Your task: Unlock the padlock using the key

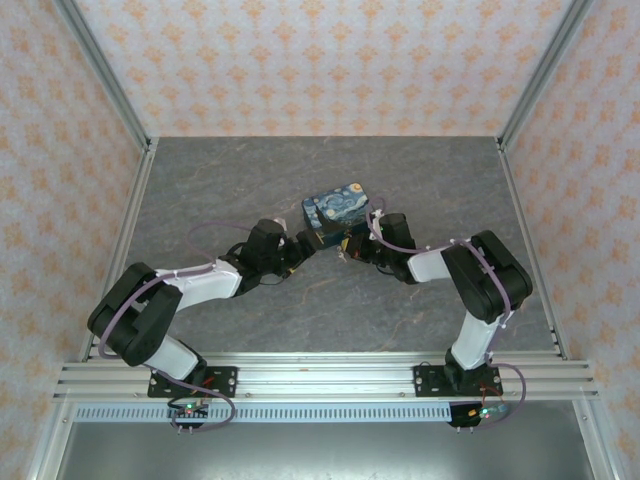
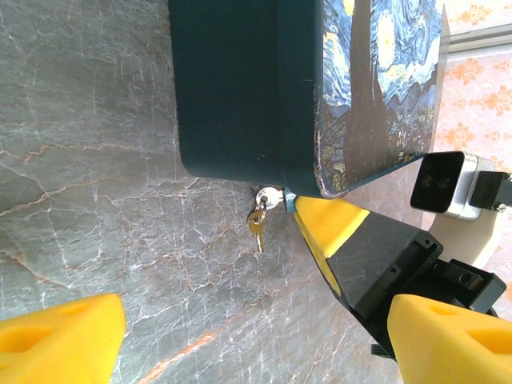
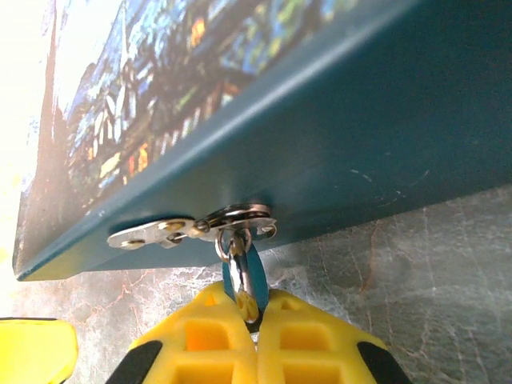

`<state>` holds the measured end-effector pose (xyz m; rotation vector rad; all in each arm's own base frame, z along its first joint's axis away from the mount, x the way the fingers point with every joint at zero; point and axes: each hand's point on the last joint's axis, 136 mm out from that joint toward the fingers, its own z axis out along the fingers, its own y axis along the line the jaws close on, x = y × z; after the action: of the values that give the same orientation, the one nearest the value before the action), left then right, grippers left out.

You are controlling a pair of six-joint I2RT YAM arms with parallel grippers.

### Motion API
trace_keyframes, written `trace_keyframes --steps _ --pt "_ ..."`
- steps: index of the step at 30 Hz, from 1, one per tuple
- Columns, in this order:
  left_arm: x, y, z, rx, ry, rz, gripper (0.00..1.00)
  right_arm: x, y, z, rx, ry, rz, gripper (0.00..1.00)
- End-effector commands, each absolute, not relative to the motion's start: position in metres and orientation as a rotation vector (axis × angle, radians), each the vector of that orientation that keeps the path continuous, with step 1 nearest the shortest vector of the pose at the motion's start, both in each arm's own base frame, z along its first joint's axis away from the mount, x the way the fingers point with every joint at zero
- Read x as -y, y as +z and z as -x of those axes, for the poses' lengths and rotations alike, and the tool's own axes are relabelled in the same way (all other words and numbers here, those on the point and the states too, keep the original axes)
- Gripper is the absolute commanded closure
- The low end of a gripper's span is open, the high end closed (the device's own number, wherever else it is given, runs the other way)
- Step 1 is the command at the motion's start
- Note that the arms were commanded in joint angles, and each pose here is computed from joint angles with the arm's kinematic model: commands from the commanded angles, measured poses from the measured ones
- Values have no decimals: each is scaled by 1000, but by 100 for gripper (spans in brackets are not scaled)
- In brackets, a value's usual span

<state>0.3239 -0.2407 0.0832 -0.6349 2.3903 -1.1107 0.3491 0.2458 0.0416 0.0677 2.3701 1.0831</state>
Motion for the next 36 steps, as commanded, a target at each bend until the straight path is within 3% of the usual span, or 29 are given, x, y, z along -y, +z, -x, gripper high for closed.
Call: trace_keyframes --steps 1,10,21,36 --pt "245 80 -321 -2403 -1126 579 15 -249 45 -342 -2387 1132 -42 100" --pt "256 75 -316 -2455 -1131 354 24 -273 71 -322 -2394 1353 146 100" --pt "274 63 -316 -2434 -1226 202 48 -283 71 -311 -2430 1469 188 100" --pt "278 54 -328 -2358 -1272 244 61 -287 66 -307 -2443 1520 199 100"
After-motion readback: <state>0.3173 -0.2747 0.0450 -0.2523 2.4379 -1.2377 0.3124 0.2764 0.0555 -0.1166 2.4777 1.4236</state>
